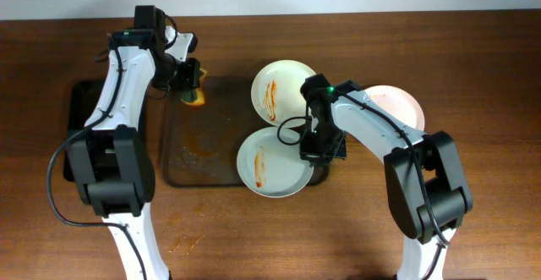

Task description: Clean dirty plates on tray and stack at the side

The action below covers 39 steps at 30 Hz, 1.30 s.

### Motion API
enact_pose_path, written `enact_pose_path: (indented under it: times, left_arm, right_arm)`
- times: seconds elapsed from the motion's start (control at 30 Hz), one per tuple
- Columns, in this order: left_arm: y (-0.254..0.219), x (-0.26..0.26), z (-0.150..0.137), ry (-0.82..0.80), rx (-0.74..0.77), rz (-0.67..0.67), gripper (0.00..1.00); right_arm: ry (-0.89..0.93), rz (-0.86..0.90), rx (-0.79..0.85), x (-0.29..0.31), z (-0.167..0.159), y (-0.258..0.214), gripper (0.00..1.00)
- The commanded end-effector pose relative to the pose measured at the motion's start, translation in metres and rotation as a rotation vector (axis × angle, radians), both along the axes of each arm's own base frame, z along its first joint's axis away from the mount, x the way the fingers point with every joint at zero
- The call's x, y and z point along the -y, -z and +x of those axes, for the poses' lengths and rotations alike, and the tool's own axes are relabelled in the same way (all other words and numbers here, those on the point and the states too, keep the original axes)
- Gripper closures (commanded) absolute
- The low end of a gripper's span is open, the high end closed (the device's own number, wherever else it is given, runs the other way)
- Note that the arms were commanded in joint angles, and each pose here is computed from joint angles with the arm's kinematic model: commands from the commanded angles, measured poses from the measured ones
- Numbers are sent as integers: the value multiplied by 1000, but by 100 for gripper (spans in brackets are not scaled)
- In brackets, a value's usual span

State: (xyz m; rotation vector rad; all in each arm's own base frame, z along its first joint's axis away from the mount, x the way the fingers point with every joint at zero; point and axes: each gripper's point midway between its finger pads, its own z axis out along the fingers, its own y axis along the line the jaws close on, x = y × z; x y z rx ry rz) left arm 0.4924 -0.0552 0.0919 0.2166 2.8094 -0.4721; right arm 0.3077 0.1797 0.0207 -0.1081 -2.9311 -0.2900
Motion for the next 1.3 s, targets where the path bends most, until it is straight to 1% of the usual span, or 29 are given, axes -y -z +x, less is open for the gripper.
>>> enact_pose_path:
  times: [0.0, 0.07, 0.13, 0.2, 0.23, 0.3, 0.37, 0.5, 0.53, 0.6, 0.63, 0.7, 0.73, 0.77, 0.8, 0.87, 0.97, 1.03, 1.07, 1.13, 1.2, 1.23, 1.27]
  left_arm:
    - [-31, 14, 0, 63, 44, -266, 99]
    - [-49, 6, -4, 49, 49, -433, 99]
    - [-81, -4, -9, 83, 115, -654, 99]
    - [-107, -17, -12, 112, 198, -799, 99]
    - [-115, -24, -15, 112, 221, -843, 99]
    - [-120, -29, -20, 108, 229, -876, 100]
    - [-120, -28, -25, 121, 228, -878, 99]
    - [-118, -27, -30, 141, 230, -865, 100]
    - [-109, -28, -31, 141, 212, -817, 100]
    - [-76, -30, -34, 142, 118, -623, 100]
    - [-66, -25, -34, 137, 79, -564, 100]
    - [-37, -19, -30, 42, -44, -381, 100]
    - [-20, -20, -30, -22, -106, -239, 100]
    - [-4, -26, -31, -103, -157, -58, 100]
    - [2, -28, -31, -157, -176, 45, 100]
    - [7, -34, -31, -262, -188, 167, 100]
    - [8, -47, -31, -355, -197, 220, 100]
    - [8, -49, -32, -358, -201, 220, 100]
    - [8, -48, -32, -357, -201, 220, 100]
    - [8, -46, -30, -353, -194, 219, 100]
    - [8, -45, -30, -345, -193, 220, 100]
    - [9, -45, -32, -342, -199, 222, 100]
    - [9, -45, -33, -341, -205, 219, 100]
  right_arm:
    - [-40, 197, 46, -38, 7, -20, 96]
    - [-73, 321, 95, -69, 14, -29, 96]
    - [-60, 361, 161, -91, 26, -32, 96]
    - [-16, 342, 244, -105, 42, -33, 96]
    - [31, 303, 306, -110, 54, -32, 96]
    - [108, 223, 399, -114, 68, -31, 96]
    - [145, 170, 459, -113, 75, -31, 96]
    - [147, 200, 494, -123, 85, -28, 96]
    - [145, 204, 492, -124, 85, -25, 96]
    - [128, 258, 487, -135, 87, -25, 96]
    - [127, 267, 493, -137, 88, -25, 96]
    - [111, 262, 485, -136, 86, -23, 95]
    - [105, 261, 475, -136, 83, -21, 91]
    - [96, 259, 474, -136, 83, -20, 88]
    - [97, 256, 468, -136, 82, -16, 84]
    - [89, 288, 433, -143, 78, -9, 83]
    - [87, 314, 435, -148, 82, -3, 73]
    - [102, 300, 456, -142, 90, -4, 71]
    - [112, 256, 479, -136, 94, 1, 67]
    - [110, 258, 484, -139, 96, 7, 66]
    - [109, 266, 507, -142, 102, 7, 67]
    - [89, 265, 532, -144, 108, 2, 76]
    - [92, 251, 554, -144, 112, 0, 82]
